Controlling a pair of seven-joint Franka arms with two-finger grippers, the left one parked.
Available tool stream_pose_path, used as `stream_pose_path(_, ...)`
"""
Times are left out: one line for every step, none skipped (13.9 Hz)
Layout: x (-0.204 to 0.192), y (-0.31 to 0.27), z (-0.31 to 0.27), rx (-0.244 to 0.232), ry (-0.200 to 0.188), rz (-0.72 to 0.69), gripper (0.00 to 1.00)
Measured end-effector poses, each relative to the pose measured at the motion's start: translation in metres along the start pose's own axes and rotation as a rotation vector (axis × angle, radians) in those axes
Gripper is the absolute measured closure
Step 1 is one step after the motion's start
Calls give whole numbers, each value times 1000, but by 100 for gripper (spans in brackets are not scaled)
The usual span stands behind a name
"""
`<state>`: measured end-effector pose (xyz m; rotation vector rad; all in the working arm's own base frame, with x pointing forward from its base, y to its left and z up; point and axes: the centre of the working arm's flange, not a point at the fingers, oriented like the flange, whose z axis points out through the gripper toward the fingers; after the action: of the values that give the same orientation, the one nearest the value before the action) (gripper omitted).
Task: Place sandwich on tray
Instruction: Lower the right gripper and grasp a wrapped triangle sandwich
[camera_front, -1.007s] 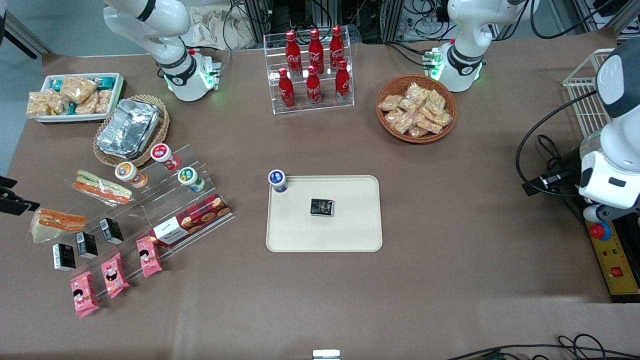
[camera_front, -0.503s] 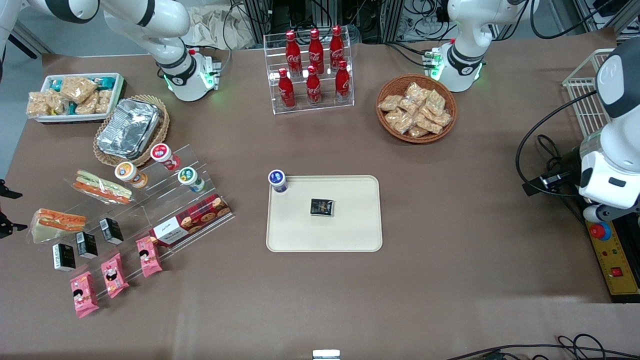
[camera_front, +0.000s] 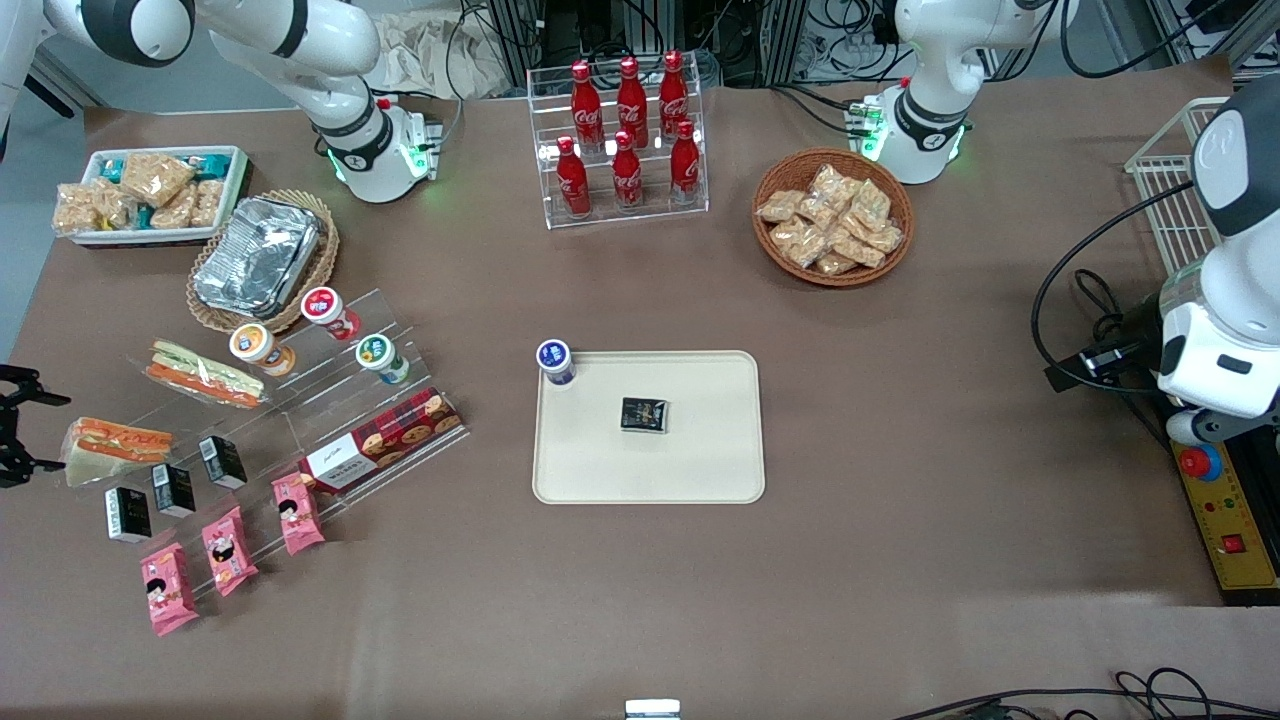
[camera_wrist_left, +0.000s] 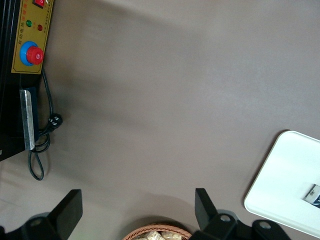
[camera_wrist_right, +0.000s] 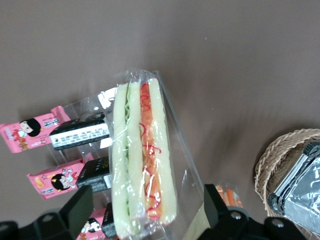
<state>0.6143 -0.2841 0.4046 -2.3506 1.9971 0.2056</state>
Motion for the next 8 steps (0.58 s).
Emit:
stream_pose_path(-1, -3, 7, -1, -13, 4, 1)
stream_pose_path(-2, -5, 13, 3, -27, 8, 1)
stream_pose_path(-3, -7, 15, 8, -36, 11, 1)
stream_pose_path(-3, -7, 15, 11, -39, 12, 1)
stream_pose_path(-3, -7, 14, 12, -40, 11, 1)
stream_pose_path(-5, -8, 15, 12, -41, 7, 1)
stream_pose_path(-6, -9, 16, 11, -42, -2, 1)
stream_pose_path(-7, -9, 16, 10, -44, -13, 1)
